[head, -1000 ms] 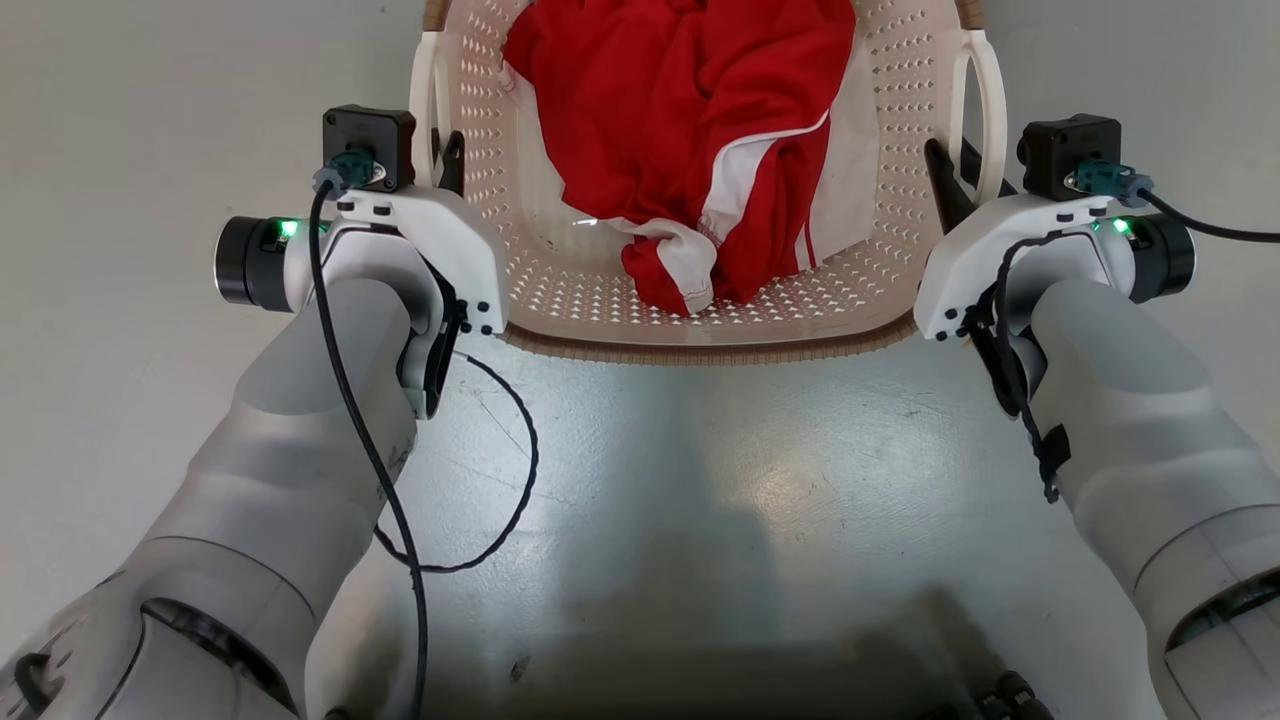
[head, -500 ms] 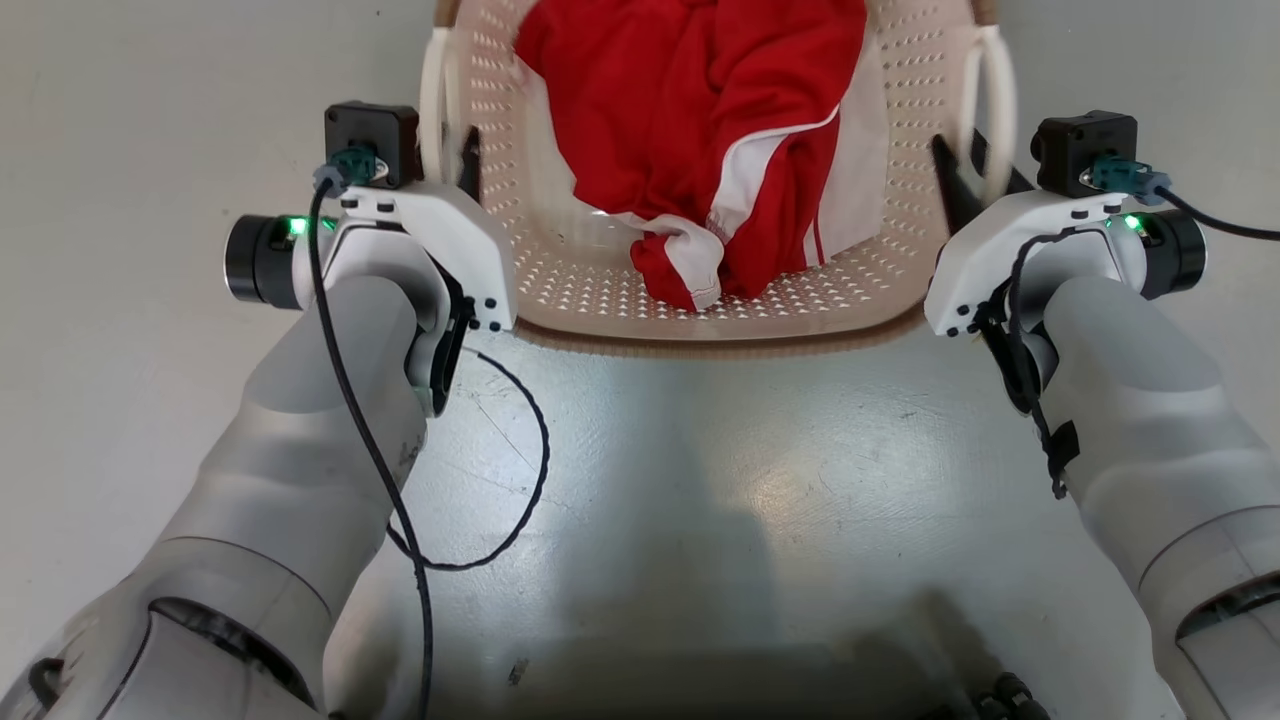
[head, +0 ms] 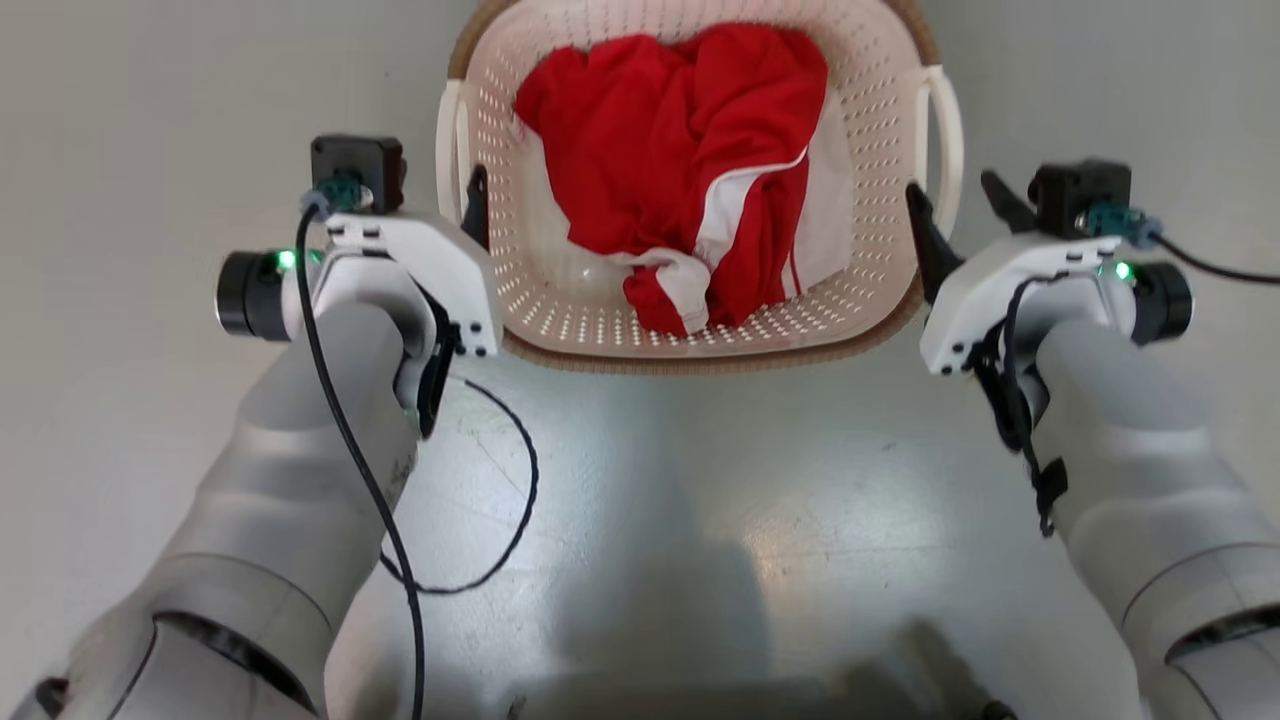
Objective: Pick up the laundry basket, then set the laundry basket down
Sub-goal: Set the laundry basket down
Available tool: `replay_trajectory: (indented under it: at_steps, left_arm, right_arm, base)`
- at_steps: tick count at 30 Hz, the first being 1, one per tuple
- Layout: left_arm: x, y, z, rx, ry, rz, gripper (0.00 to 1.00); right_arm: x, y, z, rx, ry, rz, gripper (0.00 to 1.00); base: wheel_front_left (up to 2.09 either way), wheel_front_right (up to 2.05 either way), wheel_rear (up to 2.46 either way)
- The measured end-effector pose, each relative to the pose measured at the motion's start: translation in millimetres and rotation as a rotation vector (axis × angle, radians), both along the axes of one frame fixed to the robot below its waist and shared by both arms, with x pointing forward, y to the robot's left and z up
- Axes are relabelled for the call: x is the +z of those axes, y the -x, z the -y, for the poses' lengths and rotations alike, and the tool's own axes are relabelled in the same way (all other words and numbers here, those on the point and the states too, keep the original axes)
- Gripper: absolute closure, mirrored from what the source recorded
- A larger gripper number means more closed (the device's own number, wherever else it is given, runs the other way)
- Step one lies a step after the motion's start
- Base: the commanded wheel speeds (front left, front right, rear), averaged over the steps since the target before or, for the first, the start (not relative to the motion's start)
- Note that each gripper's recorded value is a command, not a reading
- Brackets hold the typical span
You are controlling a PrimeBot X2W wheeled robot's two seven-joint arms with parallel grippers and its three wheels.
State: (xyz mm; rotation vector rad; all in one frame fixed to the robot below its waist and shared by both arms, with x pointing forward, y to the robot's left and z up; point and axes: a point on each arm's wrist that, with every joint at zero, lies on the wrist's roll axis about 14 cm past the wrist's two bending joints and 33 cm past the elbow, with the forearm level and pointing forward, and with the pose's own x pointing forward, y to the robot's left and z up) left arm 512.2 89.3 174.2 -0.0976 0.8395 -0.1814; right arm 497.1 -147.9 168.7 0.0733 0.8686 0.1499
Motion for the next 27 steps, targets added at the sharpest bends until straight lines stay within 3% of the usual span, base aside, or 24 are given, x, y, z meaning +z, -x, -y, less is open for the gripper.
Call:
replay_trajectory:
  at_steps: [14, 27]
  left_arm:
    - [61.7, 29.7, 8.8, 0.017, 0.055, 0.070, 0.00]
    - [160.8, 45.6, 0.0, 0.067, 0.100, 0.294, 0.00]
  right_arm:
    - [78.5, 12.9, 8.1, -0.032, -0.005, 0.172, 0.00]
    - [185.0, 21.3, 24.3, -0.034, 0.061, 0.440, 0.00]
  base:
    - [0.00, 0.00, 0.00]
    - [0.00, 0.00, 0.00]
